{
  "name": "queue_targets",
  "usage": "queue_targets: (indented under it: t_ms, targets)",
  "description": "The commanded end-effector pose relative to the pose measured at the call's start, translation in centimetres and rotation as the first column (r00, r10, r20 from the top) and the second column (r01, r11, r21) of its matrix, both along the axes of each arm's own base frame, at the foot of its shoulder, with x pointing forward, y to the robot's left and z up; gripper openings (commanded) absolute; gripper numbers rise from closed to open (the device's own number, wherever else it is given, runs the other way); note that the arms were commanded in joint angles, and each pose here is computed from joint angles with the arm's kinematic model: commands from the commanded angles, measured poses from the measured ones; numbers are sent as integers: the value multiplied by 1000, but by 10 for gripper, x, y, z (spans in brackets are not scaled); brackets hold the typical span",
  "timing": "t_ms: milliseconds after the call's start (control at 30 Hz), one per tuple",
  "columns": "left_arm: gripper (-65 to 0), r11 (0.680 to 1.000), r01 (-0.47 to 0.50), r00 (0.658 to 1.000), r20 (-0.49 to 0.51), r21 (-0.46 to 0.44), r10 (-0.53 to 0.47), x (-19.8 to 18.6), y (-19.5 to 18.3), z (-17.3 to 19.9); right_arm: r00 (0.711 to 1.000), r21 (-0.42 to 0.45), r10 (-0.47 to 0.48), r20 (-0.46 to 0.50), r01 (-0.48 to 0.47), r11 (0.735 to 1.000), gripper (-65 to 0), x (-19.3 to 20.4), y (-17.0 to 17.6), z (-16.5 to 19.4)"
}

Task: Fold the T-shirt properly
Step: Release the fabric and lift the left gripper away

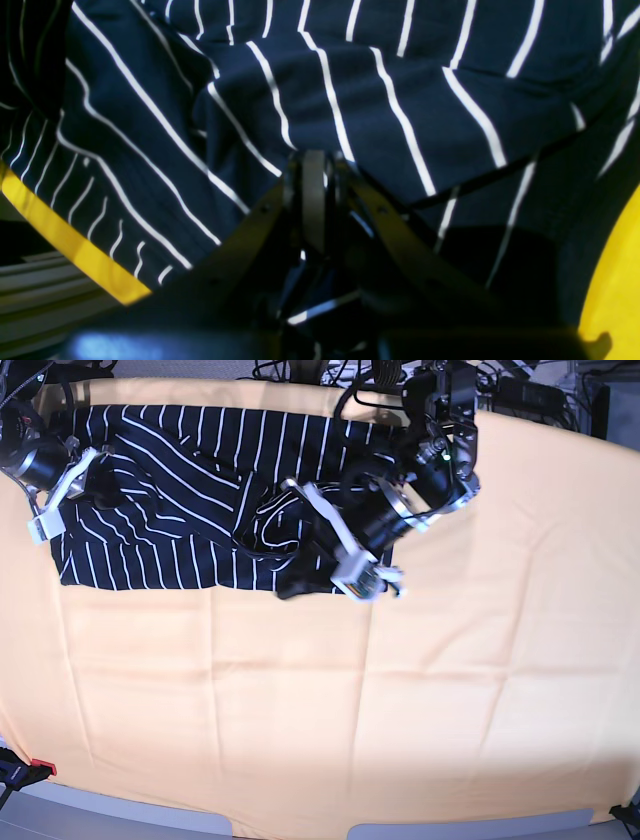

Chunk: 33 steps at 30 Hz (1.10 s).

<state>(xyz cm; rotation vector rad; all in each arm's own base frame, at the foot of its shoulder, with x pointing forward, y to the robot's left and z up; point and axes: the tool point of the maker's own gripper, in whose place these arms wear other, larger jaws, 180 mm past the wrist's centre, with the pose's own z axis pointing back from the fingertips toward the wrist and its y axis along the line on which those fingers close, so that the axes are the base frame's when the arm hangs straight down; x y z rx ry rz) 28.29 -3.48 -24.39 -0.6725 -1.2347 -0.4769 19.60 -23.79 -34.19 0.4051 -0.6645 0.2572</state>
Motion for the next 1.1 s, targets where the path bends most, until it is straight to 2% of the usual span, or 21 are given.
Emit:
queue_targets:
  t_ms: [0,100,200,400,600,667,833,967,1067]
  targets:
    - [-650,1000,-18,999,35,-6,18,3,7,10,999,-1,16,40,-16,1000,-603,6,0,11]
    - [-650,985,-109,994,18,130,108,11,38,-12,999,-1,16,41,-16,1000,-603,6,0,11]
    - [-650,960,-170,985,2,222,174,12,63,-29,999,-1,16,41,-16,1000,-603,6,0,11]
    - [-650,947,-136,987,-44,291,155,-6,76,-51,999,-1,16,41,-16,1000,-603,6,0,11]
    - [-650,946,-120,984,-89,301,153,-20,76,-64,999,-1,16,41,-16,1000,-603,6,0,11]
    - [-650,955,-85,987,-111,283,120,-27,71,-66,999,-1,16,41,-16,1000,-603,6,0,11]
    - [-650,979,123,985,-141,161,-101,-63,37,-60,999,-1,16,41,-16,1000,-603,6,0,11]
    - [-650,964,265,959,-113,31,-260,-88,15,-43,999,0,16,41,-16,1000,-603,6,0,11]
    - [-650,958,271,954,-110,-92,-280,-92,9,-28,999,-1,16,40,-16,1000,-603,6,0,11]
